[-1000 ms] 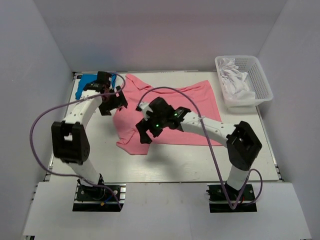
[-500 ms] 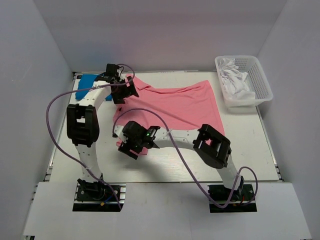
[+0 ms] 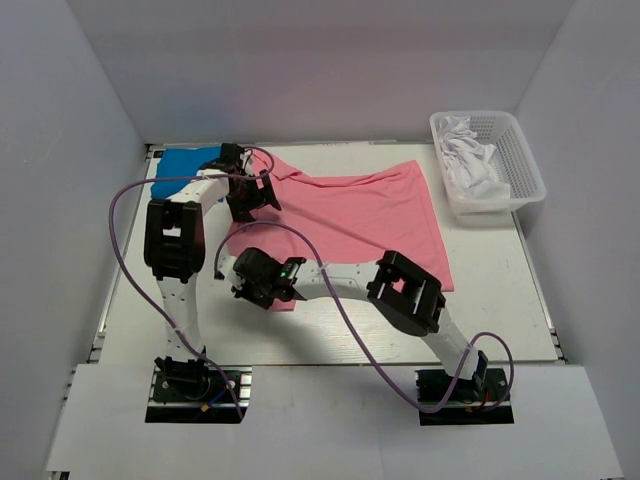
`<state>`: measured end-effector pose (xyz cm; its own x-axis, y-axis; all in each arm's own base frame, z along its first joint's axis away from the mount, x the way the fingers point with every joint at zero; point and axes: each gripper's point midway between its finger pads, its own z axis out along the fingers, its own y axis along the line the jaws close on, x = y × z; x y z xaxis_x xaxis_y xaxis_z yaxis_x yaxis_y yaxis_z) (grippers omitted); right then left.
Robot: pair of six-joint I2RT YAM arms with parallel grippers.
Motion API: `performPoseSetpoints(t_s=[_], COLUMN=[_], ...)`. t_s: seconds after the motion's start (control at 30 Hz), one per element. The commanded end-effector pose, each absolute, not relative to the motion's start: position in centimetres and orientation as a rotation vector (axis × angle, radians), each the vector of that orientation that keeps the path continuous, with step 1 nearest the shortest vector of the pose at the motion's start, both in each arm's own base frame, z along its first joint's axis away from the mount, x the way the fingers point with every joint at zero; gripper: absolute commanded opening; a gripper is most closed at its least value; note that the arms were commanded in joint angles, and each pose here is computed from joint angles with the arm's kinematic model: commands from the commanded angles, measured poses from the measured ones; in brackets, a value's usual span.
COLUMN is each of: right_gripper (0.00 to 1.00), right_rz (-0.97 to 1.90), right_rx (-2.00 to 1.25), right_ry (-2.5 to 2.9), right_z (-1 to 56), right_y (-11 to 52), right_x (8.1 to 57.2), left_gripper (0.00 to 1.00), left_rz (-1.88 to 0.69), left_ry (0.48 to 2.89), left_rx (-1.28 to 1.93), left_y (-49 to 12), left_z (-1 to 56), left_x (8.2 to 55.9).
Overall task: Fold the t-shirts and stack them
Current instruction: Flatten out the tshirt
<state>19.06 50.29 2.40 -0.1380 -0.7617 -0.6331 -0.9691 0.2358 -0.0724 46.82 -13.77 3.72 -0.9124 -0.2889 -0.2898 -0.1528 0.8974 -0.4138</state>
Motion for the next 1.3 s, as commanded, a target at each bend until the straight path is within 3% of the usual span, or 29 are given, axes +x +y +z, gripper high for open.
performPoseSetpoints(t_s=[0.0,0.03,0.13,0.3,0.4,0.43,0.5,0.57,0.6,0.8,0.97,1.17,1.27], right_gripper=[0.12,0.07,0.03,0.03,0.16,0.20,0.44,0.69,0.89,0.90,0.90,0.90,0.90], right_rz=[0.463,0.510,0.485,0.588,0.639,0.635,0.664,0.703,0.738,0.820,0.845,0.750,0.670], right_rx=[-1.663,-1.735,-1.825,-1.966,-2.026,-2.029,-2.043,-2.020,-2.003,-1.594,-1.148,-0.762,-0.596], right_ry=[2.052,2.033,2.013,1.937,1.948,1.936,1.918,1.916,1.905,1.908,2.074,2.314,2.390], right_z=[0.5,1.4,2.2,5.1,6.2,6.7,7.6,8.5,9.1,14.6,17.4,15.3,14.4], right_y=[47.6,47.0,45.9,44.9,43.8,43.7,43.7,44.1,44.5,46.5,42.5,35.7,32.5], right_x=[17.0,15.4,13.9,9.7,7.6,7.5,7.1,6.8,6.7,10.5,19.7,28.5,31.6], left_gripper=[1.00,1.00,1.00,1.00,1.00,1.00,1.00,1.00,1.00,1.00,1.00,1.00,1.00], left_rz=[-0.557,-0.571,-0.533,-0.518,-0.502,-0.504,-0.506,-0.505,-0.507,-0.514,-0.511,-0.473,-0.408], left_ry=[2.736,2.743,2.771,2.777,2.767,2.758,2.749,2.746,2.749,2.667,2.570,2.477,2.555], left_rx=[-0.330,-0.344,-0.361,-0.366,-0.367,-0.364,-0.361,-0.347,-0.335,-0.301,-0.248,-0.237,-0.345], left_y=[-13.5,-13.7,-13.3,-13.2,-13.0,-13.1,-13.1,-13.0,-13.5,-13.4,-13.1,-12.2,-10.9], left_z=[2.4,1.5,-0.1,-0.7,-0.7,-0.3,0.2,0.7,0.7,7.1,12.7,19.0,17.8], left_x=[46.0,46.2,45.9,46.5,46.8,46.9,47.0,46.9,46.8,47.6,47.6,46.2,42.5])
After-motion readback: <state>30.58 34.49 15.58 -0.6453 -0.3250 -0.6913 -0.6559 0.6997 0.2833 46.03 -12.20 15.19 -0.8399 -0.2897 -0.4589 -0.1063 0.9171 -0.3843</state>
